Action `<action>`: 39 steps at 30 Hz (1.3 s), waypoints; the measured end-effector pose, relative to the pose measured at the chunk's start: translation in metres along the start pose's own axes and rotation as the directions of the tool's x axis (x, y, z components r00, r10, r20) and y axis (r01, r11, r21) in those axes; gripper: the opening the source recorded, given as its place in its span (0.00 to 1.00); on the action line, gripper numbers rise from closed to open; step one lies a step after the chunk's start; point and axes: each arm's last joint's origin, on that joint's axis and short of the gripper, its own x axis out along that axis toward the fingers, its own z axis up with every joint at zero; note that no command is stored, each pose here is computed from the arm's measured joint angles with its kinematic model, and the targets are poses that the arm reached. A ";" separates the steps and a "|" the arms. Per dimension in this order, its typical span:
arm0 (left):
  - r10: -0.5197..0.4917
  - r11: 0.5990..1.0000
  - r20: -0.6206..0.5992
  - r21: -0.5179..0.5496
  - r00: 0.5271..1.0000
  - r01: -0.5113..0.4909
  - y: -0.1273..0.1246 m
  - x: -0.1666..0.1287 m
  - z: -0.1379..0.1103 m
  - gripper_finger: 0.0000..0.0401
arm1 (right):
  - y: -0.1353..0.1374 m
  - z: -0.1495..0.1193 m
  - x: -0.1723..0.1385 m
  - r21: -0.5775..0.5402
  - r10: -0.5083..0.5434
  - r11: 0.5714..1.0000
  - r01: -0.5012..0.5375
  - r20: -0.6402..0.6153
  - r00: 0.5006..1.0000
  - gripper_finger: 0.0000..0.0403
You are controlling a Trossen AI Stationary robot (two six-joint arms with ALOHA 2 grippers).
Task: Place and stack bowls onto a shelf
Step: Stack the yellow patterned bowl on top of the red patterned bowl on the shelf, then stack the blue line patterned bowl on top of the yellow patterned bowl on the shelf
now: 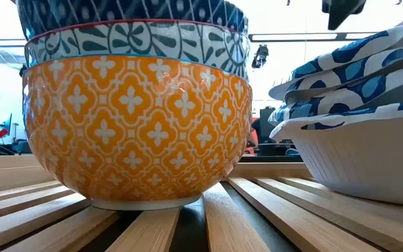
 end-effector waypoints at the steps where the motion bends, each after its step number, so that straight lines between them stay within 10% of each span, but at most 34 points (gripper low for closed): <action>1: 0.014 1.000 0.010 0.000 1.000 -0.014 0.000 -0.004 0.002 0.35 | -0.001 -0.001 0.000 0.010 -0.009 1.000 0.009 -0.010 1.000 0.56; 23: 0.113 0.992 0.139 0.033 0.984 -0.119 -0.004 -0.027 0.008 0.37 | 0.003 -0.094 0.007 0.259 -0.216 0.914 0.314 -0.345 0.914 0.56; 39: 0.157 0.986 0.212 0.021 0.965 -0.165 -0.003 -0.037 0.008 0.37 | 0.017 -0.163 0.073 0.293 -0.088 0.933 0.210 -0.380 0.921 0.56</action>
